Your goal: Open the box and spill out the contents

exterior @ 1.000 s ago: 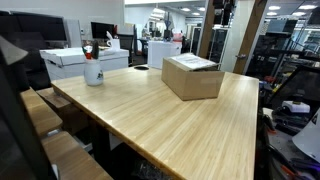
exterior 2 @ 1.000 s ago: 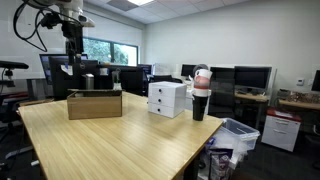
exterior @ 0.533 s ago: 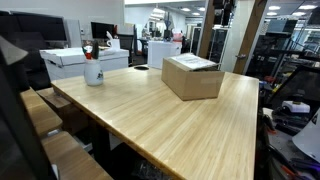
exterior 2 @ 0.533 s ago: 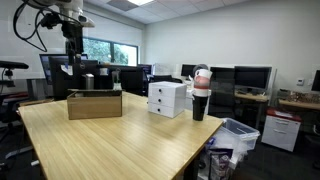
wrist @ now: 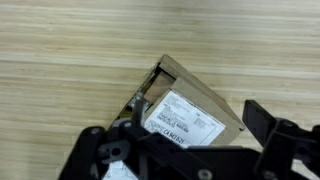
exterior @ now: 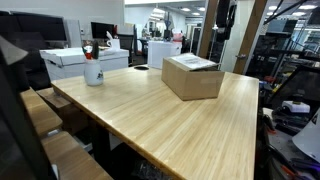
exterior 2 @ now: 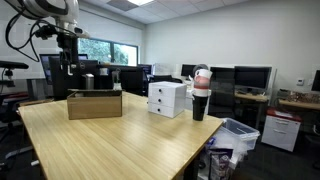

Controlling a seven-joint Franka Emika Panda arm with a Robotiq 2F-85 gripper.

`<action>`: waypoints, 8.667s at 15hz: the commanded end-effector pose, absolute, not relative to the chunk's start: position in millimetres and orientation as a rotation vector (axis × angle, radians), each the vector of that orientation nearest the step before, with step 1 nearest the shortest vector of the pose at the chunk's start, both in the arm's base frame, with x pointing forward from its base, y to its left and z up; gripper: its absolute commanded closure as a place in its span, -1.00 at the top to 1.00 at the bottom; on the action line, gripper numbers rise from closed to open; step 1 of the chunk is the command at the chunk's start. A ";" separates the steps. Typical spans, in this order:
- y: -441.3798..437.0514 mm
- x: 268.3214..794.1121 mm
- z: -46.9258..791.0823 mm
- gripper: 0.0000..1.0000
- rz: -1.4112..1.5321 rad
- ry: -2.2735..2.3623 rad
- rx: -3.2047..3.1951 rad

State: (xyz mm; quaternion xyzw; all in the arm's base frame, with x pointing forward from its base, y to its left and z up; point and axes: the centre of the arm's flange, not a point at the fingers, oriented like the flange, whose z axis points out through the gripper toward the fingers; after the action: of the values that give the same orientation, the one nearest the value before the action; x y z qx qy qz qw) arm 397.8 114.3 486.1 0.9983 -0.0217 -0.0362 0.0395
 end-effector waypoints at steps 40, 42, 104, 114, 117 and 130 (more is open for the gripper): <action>76.7 388.8 411.7 1.00 0.085 -0.172 3.336; 77.8 390.5 409.2 1.00 0.083 -0.174 3.340; 29.8 419.6 457.9 0.97 0.384 -0.897 3.294; 10.7 425.2 427.1 1.00 0.369 -1.096 3.425; 26.3 426.5 414.5 1.00 0.327 -1.076 3.453; 59.4 428.4 383.8 1.00 0.194 -1.031 3.502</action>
State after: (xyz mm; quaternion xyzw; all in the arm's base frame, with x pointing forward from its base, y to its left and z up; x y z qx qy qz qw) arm 427.7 58.5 392.8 0.9278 -0.2796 0.0442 -0.2432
